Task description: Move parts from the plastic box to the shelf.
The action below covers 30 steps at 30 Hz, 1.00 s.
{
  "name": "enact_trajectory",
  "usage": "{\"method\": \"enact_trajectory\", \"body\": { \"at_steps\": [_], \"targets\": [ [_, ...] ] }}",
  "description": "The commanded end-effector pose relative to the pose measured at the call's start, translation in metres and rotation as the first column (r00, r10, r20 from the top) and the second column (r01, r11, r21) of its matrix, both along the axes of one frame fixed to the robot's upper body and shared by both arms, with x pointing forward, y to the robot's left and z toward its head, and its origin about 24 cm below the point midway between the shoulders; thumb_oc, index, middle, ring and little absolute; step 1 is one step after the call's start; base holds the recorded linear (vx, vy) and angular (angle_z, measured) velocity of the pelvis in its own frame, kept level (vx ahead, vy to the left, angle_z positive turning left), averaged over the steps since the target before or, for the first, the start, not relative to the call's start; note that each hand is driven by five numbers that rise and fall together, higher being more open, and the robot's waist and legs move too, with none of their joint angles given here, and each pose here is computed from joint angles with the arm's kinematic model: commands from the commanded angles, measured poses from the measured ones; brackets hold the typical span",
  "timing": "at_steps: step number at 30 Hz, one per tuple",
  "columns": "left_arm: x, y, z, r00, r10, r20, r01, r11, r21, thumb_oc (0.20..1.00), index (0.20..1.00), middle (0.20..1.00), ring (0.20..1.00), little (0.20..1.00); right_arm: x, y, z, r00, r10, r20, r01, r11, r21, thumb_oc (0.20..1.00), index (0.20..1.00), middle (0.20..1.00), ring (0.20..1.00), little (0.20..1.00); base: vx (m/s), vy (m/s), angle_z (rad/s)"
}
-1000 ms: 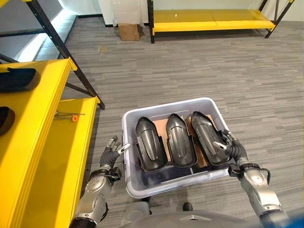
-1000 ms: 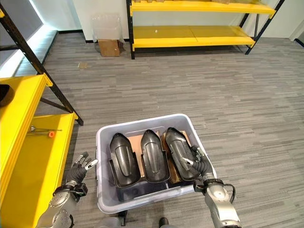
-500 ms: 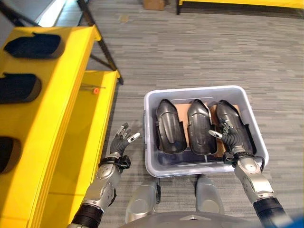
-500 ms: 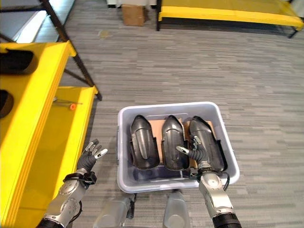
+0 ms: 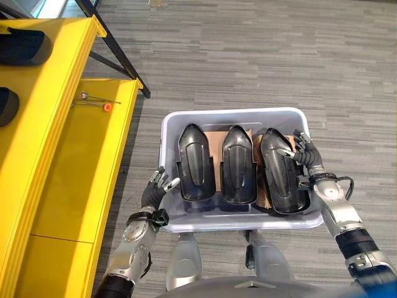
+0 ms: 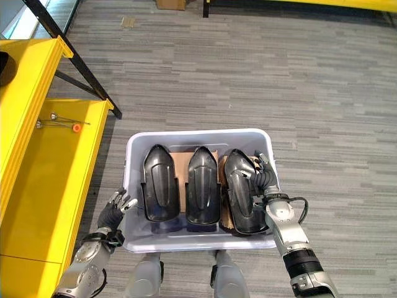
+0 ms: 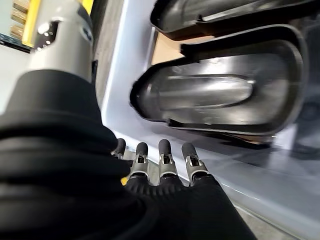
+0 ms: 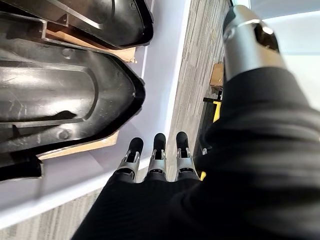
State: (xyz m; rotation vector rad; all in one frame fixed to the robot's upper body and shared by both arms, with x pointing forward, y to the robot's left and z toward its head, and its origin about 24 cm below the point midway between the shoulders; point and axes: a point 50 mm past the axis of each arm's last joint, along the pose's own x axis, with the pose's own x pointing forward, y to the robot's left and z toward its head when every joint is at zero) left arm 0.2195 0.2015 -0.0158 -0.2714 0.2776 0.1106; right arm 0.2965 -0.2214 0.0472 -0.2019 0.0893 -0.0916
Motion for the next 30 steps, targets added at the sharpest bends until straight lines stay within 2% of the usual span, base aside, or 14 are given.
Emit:
{"method": "enact_trajectory", "body": {
  "at_steps": [1, 11, 18, 20, 24, 25, 30],
  "targets": [
    [0.01, 0.011, 0.027, 0.99, 0.006, 0.14, -0.011, 0.999, 0.035, 1.0, 1.0, 1.0, 1.0, 1.0, 0.012, 0.012, 0.025, 0.991, 0.031, 0.131, -0.025, 0.999, -0.044, 1.0, 1.0, 1.0, 1.0, 1.0, -0.02, 0.004, -0.23],
    [0.014, 0.001, 0.027, 0.989, -0.027, 0.147, 0.024, 0.999, 0.024, 1.0, 1.0, 1.0, 1.0, 1.0, 0.019, 0.011, -0.009, 0.998, -0.051, -0.024, 0.052, 0.999, 0.009, 1.0, 1.0, 1.0, 1.0, 1.0, -0.04, 0.02, -0.03],
    [0.014, -0.011, 0.03, 0.982, -0.094, 0.167, 0.094, 0.996, 0.008, 1.0, 1.0, 1.0, 1.0, 1.0, 0.037, 0.005, -0.026, 0.98, -0.114, -0.166, 0.11, 0.993, -0.031, 1.0, 1.0, 1.0, 1.0, 1.0, -0.07, 0.024, -0.05],
    [0.015, -0.013, 0.031, 0.98, -0.105, 0.17, 0.105, 0.994, 0.008, 1.0, 1.0, 1.0, 1.0, 1.0, 0.038, 0.003, -0.033, 0.968, -0.145, -0.203, 0.151, 0.988, 0.017, 1.0, 1.0, 1.0, 1.0, 1.0, -0.05, 0.012, -0.06],
    [0.017, -0.015, 0.03, 0.98, -0.105, 0.167, 0.106, 0.994, 0.001, 1.0, 1.0, 1.0, 1.0, 1.0, 0.037, 0.02, -0.037, 0.972, -0.102, -0.212, 0.131, 0.983, 0.128, 1.0, 1.0, 1.0, 1.0, 1.0, -0.01, 0.002, -0.01],
    [0.017, -0.016, 0.028, 0.982, -0.101, 0.161, 0.103, 0.995, -0.001, 1.0, 1.0, 1.0, 1.0, 1.0, 0.036, 0.032, -0.039, 0.976, -0.067, -0.207, 0.111, 0.971, 0.212, 1.0, 1.0, 1.0, 1.0, 1.0, 0.0, 0.001, -0.04],
    [0.021, -0.02, 0.028, 0.984, -0.079, 0.159, 0.084, 0.996, -0.022, 1.0, 1.0, 1.0, 1.0, 1.0, 0.034, 0.076, -0.025, 0.992, 0.07, -0.108, -0.024, 0.926, 0.378, 1.0, 1.0, 1.0, 1.0, 1.0, -0.01, -0.001, -0.02]
  ]
}}
